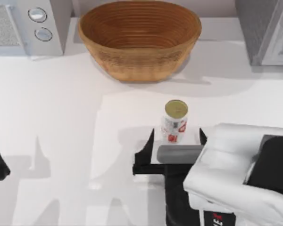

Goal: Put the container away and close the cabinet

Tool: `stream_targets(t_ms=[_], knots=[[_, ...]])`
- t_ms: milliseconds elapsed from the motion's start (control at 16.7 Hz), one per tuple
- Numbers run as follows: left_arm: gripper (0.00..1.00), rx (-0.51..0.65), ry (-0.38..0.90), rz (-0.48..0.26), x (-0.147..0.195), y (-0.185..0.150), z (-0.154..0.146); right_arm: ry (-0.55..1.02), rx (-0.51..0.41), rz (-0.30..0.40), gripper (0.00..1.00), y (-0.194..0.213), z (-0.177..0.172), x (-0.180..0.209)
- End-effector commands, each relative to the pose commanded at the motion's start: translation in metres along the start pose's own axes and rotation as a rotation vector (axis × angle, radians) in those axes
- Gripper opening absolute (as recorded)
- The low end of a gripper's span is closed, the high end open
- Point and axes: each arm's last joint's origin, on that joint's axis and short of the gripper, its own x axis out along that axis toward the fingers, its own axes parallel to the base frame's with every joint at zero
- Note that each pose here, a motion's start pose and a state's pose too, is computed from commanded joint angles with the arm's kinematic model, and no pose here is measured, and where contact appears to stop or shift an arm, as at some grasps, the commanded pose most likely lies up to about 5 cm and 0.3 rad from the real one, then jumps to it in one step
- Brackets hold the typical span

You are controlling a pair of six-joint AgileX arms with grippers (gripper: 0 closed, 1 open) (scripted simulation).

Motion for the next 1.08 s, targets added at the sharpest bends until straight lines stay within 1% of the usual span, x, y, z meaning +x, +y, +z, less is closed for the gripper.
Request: stream_targets(t_ms=[420,540,840,1080], knots=[[1.0,0.0,0.0,0.0,0.0,0.0,0.0,0.002,-0.004,-0.002,1.0,0.0,-0.003,0.0],[1.0,0.0,0.0,0.0,0.0,0.0,0.0,0.001,-0.001,0.0,1.0,0.001,-0.003,0.012],[1.0,0.0,0.0,0.0,0.0,0.0,0.0,0.001,-0.001,0.0,1.0,0.001,-0.003,0.056],[1.0,0.0,0.0,0.0,0.0,0.0,0.0,0.001,-0.001,0.0,1.0,0.001,-0.003,0.058]])
